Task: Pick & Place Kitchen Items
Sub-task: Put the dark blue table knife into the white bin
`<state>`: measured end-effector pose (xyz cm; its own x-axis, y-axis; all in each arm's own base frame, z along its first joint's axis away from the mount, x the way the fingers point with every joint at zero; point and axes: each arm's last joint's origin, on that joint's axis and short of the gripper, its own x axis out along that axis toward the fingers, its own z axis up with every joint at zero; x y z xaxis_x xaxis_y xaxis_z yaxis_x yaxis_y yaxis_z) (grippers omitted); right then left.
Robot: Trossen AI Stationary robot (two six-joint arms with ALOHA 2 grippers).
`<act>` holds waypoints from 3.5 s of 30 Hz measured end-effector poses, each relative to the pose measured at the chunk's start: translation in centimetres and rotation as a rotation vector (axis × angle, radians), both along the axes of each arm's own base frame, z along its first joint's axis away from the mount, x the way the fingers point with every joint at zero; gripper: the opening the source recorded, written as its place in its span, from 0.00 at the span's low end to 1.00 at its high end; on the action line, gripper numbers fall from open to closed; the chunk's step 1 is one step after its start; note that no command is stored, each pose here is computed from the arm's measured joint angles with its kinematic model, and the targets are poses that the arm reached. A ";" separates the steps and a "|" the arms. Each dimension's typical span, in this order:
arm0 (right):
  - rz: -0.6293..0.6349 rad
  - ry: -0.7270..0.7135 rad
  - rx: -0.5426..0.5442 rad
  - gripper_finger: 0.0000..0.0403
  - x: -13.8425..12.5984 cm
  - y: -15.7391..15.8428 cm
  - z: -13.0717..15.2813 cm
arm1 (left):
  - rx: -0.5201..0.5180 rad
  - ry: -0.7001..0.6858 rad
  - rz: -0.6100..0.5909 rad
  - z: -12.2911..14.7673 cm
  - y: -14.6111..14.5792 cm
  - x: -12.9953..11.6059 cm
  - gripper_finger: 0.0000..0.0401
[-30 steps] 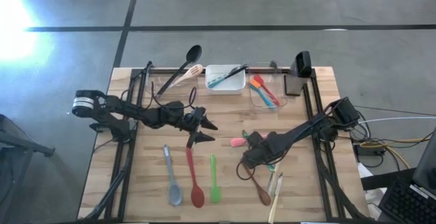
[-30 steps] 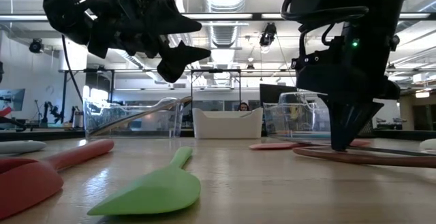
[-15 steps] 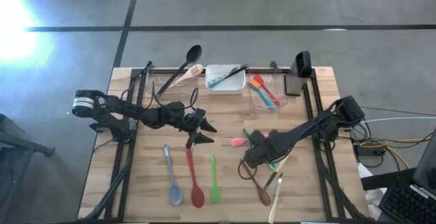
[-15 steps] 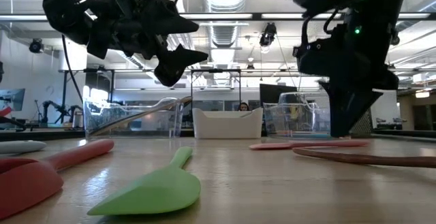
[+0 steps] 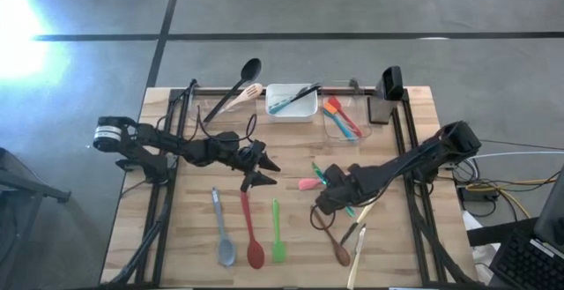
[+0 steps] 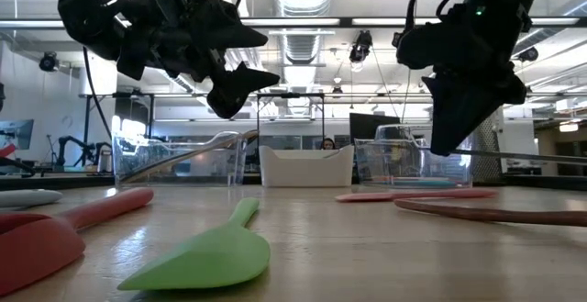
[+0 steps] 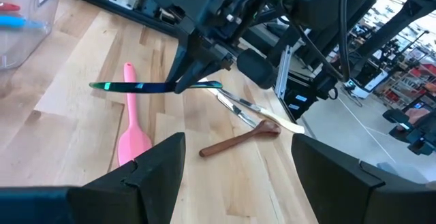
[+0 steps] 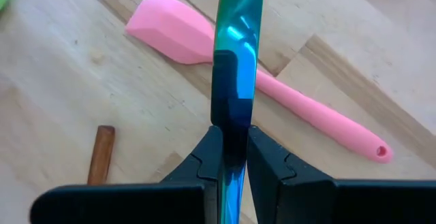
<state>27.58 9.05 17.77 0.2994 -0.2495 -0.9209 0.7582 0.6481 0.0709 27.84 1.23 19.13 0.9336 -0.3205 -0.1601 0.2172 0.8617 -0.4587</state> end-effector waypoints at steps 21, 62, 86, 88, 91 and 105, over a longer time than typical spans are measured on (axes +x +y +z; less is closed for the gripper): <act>0.141 0.006 -0.131 0.07 3.4 -5.7 4.8 | 0.027 0.000 0.028 -0.1 0.1 0.0 0.68; 0.608 -1.138 -0.634 0.07 -4.2 -1.2 16.5 | 0.141 -0.531 -0.117 8.5 0.2 8.5 0.68; 0.806 -1.363 -0.518 0.07 -4.2 -0.4 17.7 | 0.151 -0.601 -0.548 11.7 0.6 13.7 0.68; 0.808 -1.364 -0.517 0.07 -4.2 -0.4 17.7 | 0.154 -0.607 -0.557 12.0 0.6 13.7 0.68; 0.806 -1.362 -0.521 0.07 -4.2 -0.4 17.7 | 0.166 -0.626 -0.575 12.5 0.4 13.8 0.68; 0.806 -1.360 -0.525 0.07 -4.2 -0.5 17.7 | 0.190 -0.609 -0.684 13.5 -0.7 15.7 0.67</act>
<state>23.40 8.57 35.43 0.9562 0.1792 0.2314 -0.1883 0.9820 0.0175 43.53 0.56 32.65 0.4922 -0.8498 0.1885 0.8613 0.5069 0.0358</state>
